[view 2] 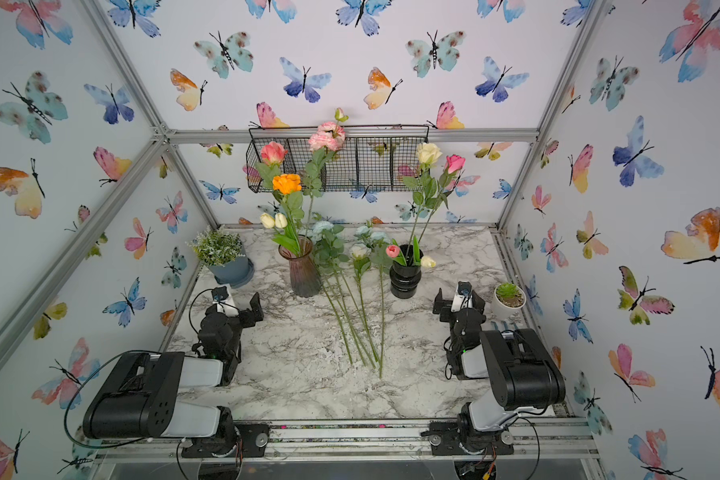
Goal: Pick out blue flowers from the vase
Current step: Reset both arms
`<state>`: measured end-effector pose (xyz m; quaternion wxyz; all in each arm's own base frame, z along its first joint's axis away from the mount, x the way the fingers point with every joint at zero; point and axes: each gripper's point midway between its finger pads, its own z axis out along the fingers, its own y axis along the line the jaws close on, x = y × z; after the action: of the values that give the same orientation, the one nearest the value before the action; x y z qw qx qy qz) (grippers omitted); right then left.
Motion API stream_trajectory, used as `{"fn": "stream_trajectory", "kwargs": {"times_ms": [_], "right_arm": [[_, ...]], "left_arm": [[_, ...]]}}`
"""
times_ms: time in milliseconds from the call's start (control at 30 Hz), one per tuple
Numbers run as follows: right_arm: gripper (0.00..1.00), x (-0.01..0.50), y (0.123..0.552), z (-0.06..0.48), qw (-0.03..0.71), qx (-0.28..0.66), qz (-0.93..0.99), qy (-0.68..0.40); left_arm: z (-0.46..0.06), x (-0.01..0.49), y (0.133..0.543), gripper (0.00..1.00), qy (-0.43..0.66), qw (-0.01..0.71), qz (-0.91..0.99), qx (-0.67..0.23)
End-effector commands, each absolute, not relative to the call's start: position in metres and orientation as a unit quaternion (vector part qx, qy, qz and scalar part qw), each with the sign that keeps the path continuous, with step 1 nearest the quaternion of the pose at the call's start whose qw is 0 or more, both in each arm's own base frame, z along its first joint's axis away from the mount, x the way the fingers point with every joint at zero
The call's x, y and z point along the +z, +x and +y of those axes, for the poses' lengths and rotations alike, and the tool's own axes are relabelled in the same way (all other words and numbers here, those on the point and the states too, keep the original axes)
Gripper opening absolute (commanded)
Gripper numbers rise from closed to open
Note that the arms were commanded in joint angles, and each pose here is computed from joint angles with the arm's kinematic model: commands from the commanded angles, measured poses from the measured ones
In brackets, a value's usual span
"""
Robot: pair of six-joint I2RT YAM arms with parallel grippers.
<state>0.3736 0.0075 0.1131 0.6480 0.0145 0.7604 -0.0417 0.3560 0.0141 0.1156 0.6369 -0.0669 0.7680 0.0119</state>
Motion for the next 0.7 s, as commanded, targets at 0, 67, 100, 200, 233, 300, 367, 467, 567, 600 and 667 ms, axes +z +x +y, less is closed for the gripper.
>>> {"fn": "stream_trajectory", "kwargs": {"times_ms": [0,67,100,200,233,300,367,467,567,600,667], "right_arm": [[0.98,0.1049,0.3768,0.0079,0.631,-0.043,0.775,0.009],[0.98,0.1052,0.3797,0.0106,0.632,-0.038,0.774,0.004],[0.98,0.1056,0.3792,0.0106,0.633,-0.038,0.773,0.004],[0.98,0.1050,0.3791,0.0106,0.632,-0.038,0.774,0.004],[0.98,0.1054,0.3792,0.0103,0.632,-0.039,0.774,0.004],[0.98,0.1038,0.3811,0.0109,0.629,-0.038,0.777,0.003],[0.98,0.1007,0.3851,0.0119,0.622,-0.034,0.782,0.003],[0.98,0.1042,0.3817,0.0111,0.629,-0.033,0.777,0.003],[0.98,0.1042,0.3808,0.0121,0.629,-0.032,0.776,-0.001],[0.98,0.1052,0.3806,0.0121,0.631,-0.032,0.775,0.000],[0.98,0.1056,0.3796,0.0117,0.632,-0.034,0.774,-0.002]], "left_arm": [[0.0127,0.1212,0.3577,0.98,-0.059,0.643,0.764,0.010],[0.0127,0.1213,0.3578,0.98,-0.059,0.643,0.764,0.010],[0.0127,0.1210,0.3576,0.98,-0.059,0.642,0.764,0.010],[0.0127,0.1212,0.3578,0.98,-0.059,0.643,0.764,0.010],[0.0125,0.1213,0.3579,0.99,-0.059,0.643,0.764,0.009],[0.0127,0.1211,0.3575,0.98,-0.059,0.643,0.764,0.010],[0.0127,0.1211,0.3575,0.98,-0.059,0.643,0.764,0.009],[0.0127,0.1210,0.3577,0.98,-0.059,0.642,0.764,0.010],[0.0127,0.1208,0.3575,0.98,-0.059,0.642,0.764,0.010],[0.0127,0.1210,0.3576,0.98,-0.059,0.642,0.764,0.009],[0.0127,0.1213,0.3576,0.99,-0.059,0.643,0.764,0.010]]}}
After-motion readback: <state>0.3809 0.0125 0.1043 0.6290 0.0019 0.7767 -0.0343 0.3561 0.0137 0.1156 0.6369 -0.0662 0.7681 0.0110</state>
